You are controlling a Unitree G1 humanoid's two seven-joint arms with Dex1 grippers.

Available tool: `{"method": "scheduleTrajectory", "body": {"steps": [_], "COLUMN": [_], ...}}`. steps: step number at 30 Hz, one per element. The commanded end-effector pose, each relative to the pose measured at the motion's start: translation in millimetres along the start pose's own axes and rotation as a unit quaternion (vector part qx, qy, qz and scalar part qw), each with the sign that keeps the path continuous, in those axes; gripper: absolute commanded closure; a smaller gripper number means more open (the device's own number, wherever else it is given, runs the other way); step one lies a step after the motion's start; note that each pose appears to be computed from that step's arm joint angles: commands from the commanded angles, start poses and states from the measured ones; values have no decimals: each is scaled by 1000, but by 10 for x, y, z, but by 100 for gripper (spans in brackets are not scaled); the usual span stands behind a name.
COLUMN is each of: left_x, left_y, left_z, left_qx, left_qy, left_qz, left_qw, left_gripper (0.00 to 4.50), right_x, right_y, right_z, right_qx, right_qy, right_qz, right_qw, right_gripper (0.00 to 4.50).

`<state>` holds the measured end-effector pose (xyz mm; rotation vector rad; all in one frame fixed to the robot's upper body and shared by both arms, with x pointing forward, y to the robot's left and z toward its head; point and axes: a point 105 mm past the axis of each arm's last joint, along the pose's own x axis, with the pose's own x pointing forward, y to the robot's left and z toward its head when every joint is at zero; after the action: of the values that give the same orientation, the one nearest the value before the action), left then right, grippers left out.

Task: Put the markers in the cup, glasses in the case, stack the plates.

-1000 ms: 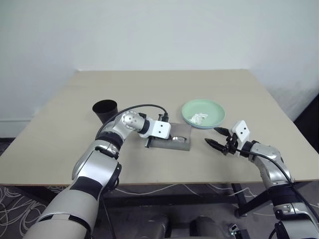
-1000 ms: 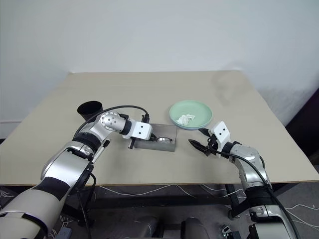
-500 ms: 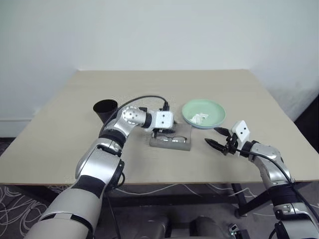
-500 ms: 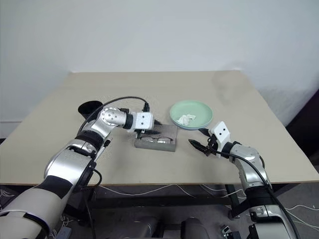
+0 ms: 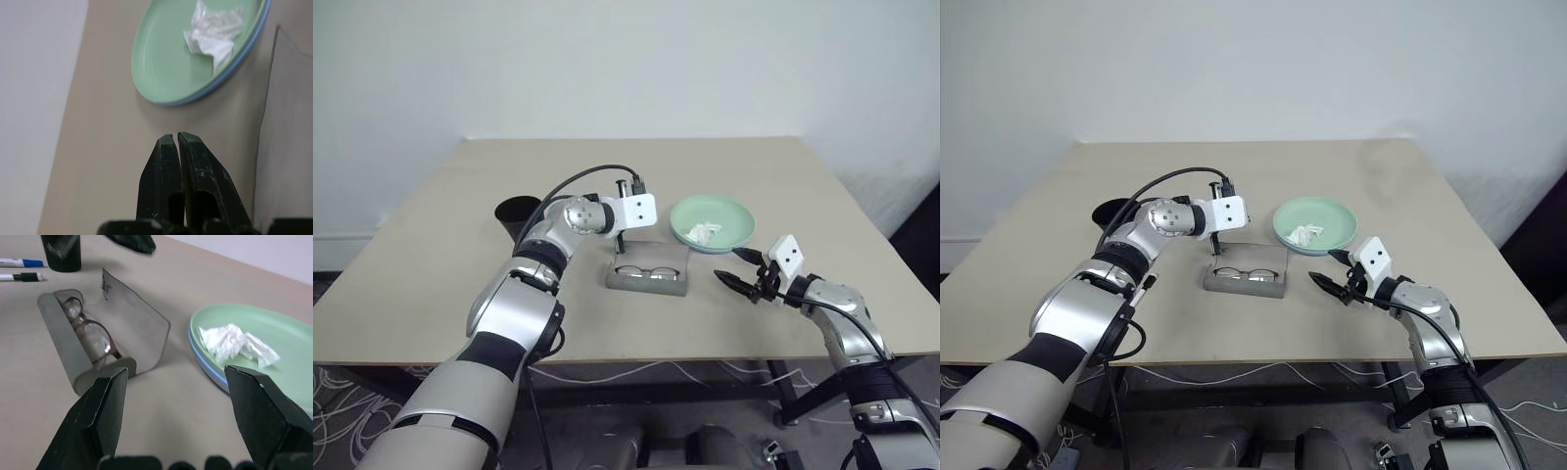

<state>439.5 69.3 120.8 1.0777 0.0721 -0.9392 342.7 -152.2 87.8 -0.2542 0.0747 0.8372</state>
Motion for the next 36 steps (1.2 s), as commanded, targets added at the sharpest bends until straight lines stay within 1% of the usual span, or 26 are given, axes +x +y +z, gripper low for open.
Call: {"method": "scheduleTrajectory", "body": {"steps": [1,5,9,14,20,22,25,28,31,33,36], "left_x": [22,41,43,2,-162,-218,-292,-350,-363,-358,-353], "left_y": [32,-79,-160,-231,-285,-314,-434,-574,-576,-455,-204], "left_z": [-51,-185,-231,-190,-145,-138,-151,-202,-232,-229,-260], "left_qx": [18,28,16,-51,-91,-100,-101,-96,-101,-118,-183], "left_qy": [32,65,70,32,-30,-47,-63,-64,-57,-60,-52], "left_qz": [14,0,-18,-58,-117,-135,-174,-196,-176,-119,-8], "left_qw": [999,997,997,996,989,985,978,974,978,984,982], "left_gripper": [447,447,447,447,447,447,447,447,447,447,447], "right_x": [-5,-7,-20,-22,-21,-20,-7,23,45,62,75], "right_y": [-4,20,34,35,20,14,11,18,30,46,63], "right_z": [195,205,206,212,227,224,223,229,237,244,248], "right_qx": [-17,-17,-16,-15,-16,-16,-15,-15,-15,-16,-16], "right_qy": [-30,-32,-32,-33,-33,-32,-31,-31,-32,-33,-33], "right_qz": [-2,-3,-4,-5,-5,-4,-1,5,10,15,20], "right_qw": [999,999,999,999,999,999,999,999,999,999,999], "right_gripper": [107,107,107,107,107,107,107,107,107,107,107]}}
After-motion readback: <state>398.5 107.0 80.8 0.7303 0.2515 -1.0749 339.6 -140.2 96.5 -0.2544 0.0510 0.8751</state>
